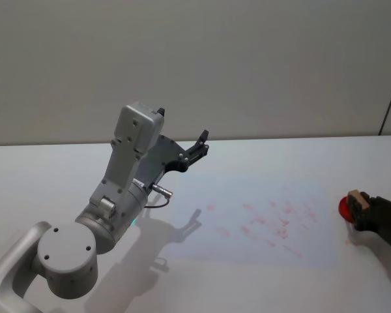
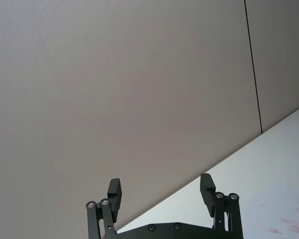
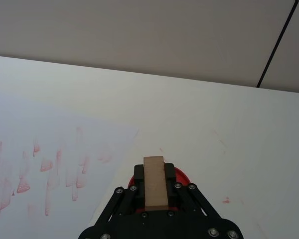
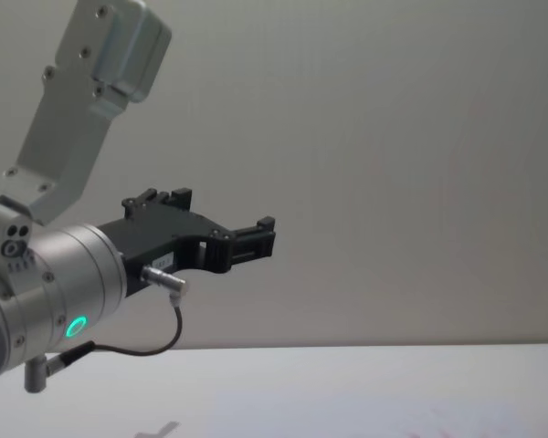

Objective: Use the one hand to pick up the stamp and affix it onto the A4 paper.

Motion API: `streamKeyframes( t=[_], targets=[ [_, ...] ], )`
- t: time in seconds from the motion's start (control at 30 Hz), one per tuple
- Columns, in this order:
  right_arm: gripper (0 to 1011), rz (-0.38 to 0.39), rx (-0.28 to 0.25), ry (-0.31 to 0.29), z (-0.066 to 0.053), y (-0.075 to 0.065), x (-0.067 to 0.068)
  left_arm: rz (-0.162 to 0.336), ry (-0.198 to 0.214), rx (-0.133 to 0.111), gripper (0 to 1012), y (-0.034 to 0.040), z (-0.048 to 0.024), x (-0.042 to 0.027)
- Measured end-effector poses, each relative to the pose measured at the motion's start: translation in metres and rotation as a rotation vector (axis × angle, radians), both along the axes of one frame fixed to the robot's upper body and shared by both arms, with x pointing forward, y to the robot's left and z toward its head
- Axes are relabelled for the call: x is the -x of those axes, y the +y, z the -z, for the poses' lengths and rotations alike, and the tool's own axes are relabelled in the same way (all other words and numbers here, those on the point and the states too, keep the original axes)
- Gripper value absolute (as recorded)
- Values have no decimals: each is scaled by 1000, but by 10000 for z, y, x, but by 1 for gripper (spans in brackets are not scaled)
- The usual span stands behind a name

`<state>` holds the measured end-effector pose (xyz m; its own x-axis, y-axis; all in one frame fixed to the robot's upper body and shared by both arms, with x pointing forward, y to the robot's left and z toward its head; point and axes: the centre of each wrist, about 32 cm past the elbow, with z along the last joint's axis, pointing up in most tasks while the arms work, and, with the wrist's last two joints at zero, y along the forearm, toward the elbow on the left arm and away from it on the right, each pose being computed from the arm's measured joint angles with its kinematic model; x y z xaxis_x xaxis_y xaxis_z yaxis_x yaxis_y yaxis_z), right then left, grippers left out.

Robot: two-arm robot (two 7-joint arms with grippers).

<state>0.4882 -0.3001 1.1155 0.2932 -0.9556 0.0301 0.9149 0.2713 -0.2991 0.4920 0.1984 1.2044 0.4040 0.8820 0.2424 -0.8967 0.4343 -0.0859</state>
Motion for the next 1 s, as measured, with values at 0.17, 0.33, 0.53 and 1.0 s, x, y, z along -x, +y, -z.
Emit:
streamKeyframes(
  t=[0.17,0.33,0.53,1.0],
  targets=[
    [219,-5,-4,-3,-8,15,-1,0,0,0,1001,0,0,0],
    [219,-10,-15,-10,-28,32,-4,0,0,0,1001,0,0,0],
    [219,-20,-34,-26,-79,67,-13,0,0,0,1001,0,0,0],
    [219,-110,-87,-63,-229,281,-33,0,0,0,1001,0,0,0]
  ],
)
